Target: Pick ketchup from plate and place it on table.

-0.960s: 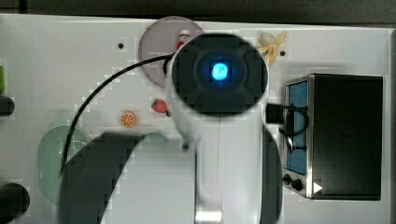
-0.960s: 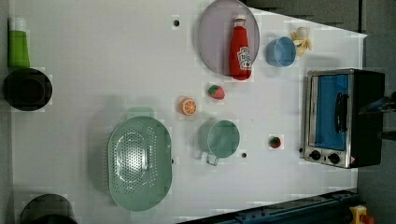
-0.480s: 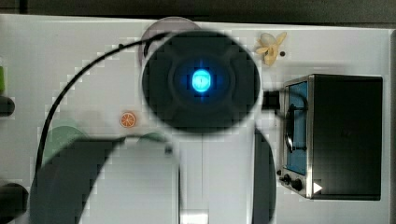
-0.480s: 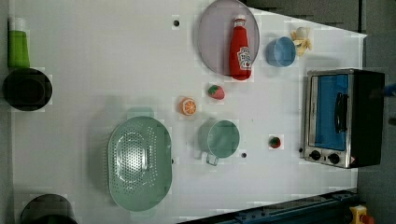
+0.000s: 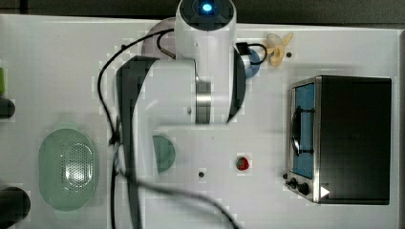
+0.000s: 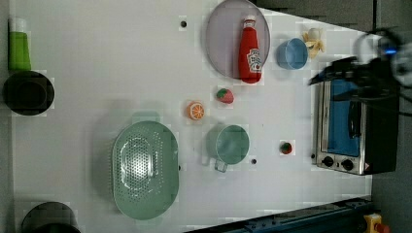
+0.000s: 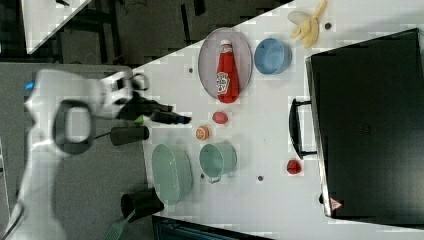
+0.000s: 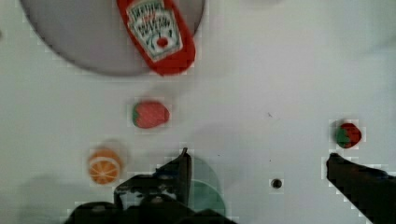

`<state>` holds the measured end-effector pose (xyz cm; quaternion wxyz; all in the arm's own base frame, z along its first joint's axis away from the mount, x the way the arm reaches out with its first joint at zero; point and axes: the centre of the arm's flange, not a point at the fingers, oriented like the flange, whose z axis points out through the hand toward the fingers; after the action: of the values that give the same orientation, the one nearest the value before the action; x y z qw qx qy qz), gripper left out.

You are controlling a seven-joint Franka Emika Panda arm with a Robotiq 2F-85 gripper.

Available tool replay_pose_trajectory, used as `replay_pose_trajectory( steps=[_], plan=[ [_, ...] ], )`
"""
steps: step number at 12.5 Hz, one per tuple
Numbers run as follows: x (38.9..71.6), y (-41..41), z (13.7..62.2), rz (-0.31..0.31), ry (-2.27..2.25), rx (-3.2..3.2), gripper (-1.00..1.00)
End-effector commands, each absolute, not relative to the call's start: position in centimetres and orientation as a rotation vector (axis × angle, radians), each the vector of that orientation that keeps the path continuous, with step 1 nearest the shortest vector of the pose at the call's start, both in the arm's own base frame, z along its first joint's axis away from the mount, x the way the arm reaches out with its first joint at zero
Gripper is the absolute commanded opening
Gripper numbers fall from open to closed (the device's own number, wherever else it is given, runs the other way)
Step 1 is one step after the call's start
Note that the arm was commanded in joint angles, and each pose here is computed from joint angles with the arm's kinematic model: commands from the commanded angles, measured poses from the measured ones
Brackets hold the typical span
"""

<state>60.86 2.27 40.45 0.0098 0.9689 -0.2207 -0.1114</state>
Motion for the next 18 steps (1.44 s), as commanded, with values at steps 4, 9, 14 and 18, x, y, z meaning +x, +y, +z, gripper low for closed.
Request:
replay_pose_trajectory(
  steps=[4, 9, 14, 18],
  plan=[
    [63.9, 5.6, 31.8, -0.218, -0.254, 3.096, 1.00],
    [66.4, 7.0, 23.8, -0.015, -0.020, 3.109, 1.00],
    [66.9, 7.4, 18.1, 0.093, 0.024, 3.122, 1.00],
    [66.9, 7.3, 16.1, 0.126, 0.021, 3.131, 0.44]
  ],
)
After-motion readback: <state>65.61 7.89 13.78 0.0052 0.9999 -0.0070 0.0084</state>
